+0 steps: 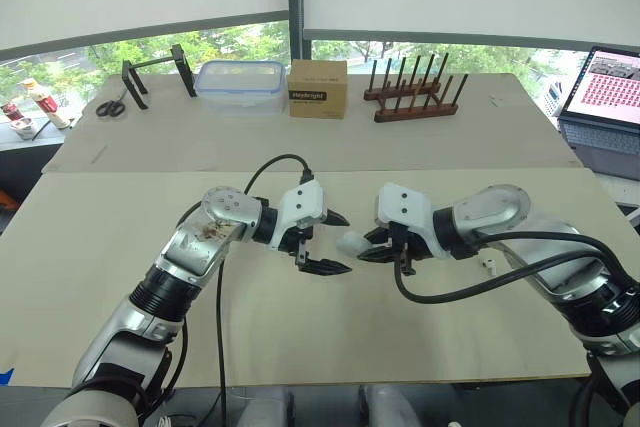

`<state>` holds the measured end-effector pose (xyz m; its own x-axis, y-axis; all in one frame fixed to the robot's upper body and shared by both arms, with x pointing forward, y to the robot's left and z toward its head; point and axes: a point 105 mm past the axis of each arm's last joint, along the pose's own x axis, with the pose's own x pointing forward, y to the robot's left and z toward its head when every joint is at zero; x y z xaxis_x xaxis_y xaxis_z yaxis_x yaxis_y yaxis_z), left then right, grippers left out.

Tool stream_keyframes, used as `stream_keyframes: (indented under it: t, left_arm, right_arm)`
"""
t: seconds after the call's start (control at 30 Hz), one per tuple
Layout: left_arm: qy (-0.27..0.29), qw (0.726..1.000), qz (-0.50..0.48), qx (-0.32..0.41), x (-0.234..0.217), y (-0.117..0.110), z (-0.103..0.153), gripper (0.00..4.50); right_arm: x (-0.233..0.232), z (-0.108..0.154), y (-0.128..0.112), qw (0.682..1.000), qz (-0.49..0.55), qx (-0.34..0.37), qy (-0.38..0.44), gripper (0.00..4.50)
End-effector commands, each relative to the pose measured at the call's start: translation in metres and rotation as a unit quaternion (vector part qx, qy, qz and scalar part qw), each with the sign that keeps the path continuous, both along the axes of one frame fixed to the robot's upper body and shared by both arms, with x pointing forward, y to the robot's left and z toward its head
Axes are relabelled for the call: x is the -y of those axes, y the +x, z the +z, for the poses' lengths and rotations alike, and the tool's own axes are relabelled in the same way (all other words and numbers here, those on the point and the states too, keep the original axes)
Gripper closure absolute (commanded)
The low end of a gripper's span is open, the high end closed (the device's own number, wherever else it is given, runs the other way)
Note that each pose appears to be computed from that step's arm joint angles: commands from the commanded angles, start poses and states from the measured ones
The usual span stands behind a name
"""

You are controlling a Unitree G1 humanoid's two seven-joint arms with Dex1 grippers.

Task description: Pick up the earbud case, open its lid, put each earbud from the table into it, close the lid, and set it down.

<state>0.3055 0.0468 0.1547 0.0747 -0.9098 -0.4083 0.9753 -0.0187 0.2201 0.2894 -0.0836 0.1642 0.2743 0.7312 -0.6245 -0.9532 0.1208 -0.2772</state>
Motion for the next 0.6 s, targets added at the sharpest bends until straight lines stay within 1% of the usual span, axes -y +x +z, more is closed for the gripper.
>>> stream_keyframes:
  t: [0.03,0.07,0.13,0.17,0.2,0.23,0.4,0.47,0.53,0.6]
  left_arm:
    - [0.004,1.000,-0.011,0.016,0.006,-0.002,0.004,1.26]
    - [0.003,1.000,-0.009,0.016,0.007,-0.001,0.005,1.82]
    - [0.001,1.000,-0.006,0.016,0.007,0.001,0.005,2.74]
    - [0.000,1.000,-0.005,0.016,0.007,0.001,0.006,3.31]
    - [-0.001,1.000,-0.005,0.016,0.007,0.001,0.006,3.76]
    - [-0.002,1.000,-0.004,0.016,0.008,0.001,0.006,3.91]
    - [-0.001,1.000,-0.005,0.014,0.007,-0.001,0.003,3.91]
    - [0.002,1.000,-0.002,0.010,0.004,-0.002,0.000,3.91]
    - [-0.003,1.000,0.007,-0.001,0.001,-0.003,-0.003,3.91]
    - [-0.012,1.000,0.015,-0.015,-0.002,-0.004,-0.006,3.91]
  right_arm:
    - [-0.005,0.016,-0.001,0.999,0.013,0.030,0.006,3.80]
    - [-0.005,0.016,-0.001,0.999,0.015,0.031,0.006,3.80]
    - [-0.005,0.016,-0.002,0.999,0.017,0.032,0.005,3.80]
    - [-0.005,0.017,-0.002,0.999,0.018,0.032,0.005,3.80]
    - [-0.005,0.017,-0.002,0.999,0.018,0.032,0.005,3.80]
    - [-0.006,0.017,-0.003,0.999,0.019,0.033,0.004,3.80]
    - [-0.004,0.015,-0.004,0.999,0.020,0.033,-0.003,3.80]
    - [0.002,0.014,-0.002,0.999,0.015,0.040,-0.012,2.74]
    - [0.010,0.014,-0.001,0.999,0.009,0.047,-0.023,2.10]
    - [0.019,0.017,0.002,0.997,-0.001,0.063,-0.033,1.35]
